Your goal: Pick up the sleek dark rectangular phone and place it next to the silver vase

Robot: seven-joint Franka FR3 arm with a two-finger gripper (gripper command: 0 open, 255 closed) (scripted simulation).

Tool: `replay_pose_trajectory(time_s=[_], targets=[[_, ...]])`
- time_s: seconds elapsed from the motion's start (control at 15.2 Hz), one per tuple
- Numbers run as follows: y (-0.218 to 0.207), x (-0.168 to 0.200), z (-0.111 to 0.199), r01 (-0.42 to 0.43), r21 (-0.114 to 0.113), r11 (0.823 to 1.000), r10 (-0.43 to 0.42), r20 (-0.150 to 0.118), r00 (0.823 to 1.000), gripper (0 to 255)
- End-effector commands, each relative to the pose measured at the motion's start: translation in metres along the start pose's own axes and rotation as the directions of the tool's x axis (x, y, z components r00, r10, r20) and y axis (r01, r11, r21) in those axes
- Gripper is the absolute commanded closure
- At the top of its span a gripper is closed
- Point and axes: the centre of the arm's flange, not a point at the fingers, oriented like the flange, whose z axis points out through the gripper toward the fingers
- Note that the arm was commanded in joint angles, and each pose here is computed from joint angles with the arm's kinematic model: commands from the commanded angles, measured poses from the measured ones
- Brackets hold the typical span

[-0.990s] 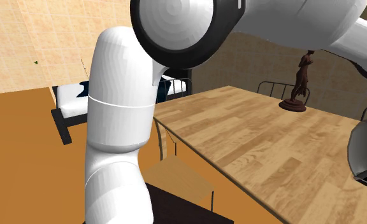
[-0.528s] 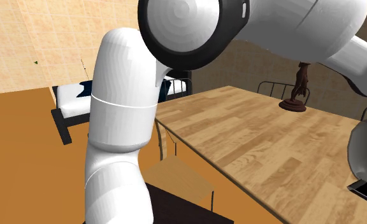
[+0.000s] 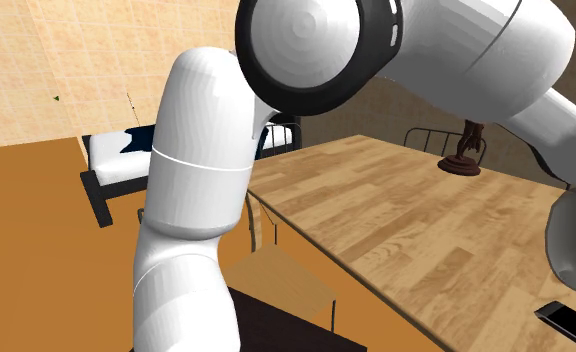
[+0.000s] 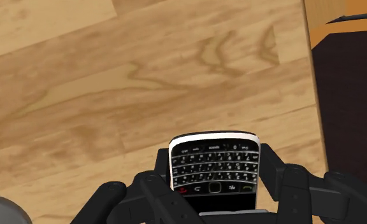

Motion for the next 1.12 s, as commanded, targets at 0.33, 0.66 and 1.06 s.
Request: replay_pose_trajectory(time_s=[0.33,0.66,1.06], targets=[[0.0,0.001,0.036,0.0,-0.001,1.0,0.0,0.0,1.0,255],[0.0,0.0,0.051,0.0,-0.001,1.0,0.0,0.0,1.0,255],[0.0,0.0,0.051,0.0,-0.001,1.0,0.0,0.0,1.0,255]])
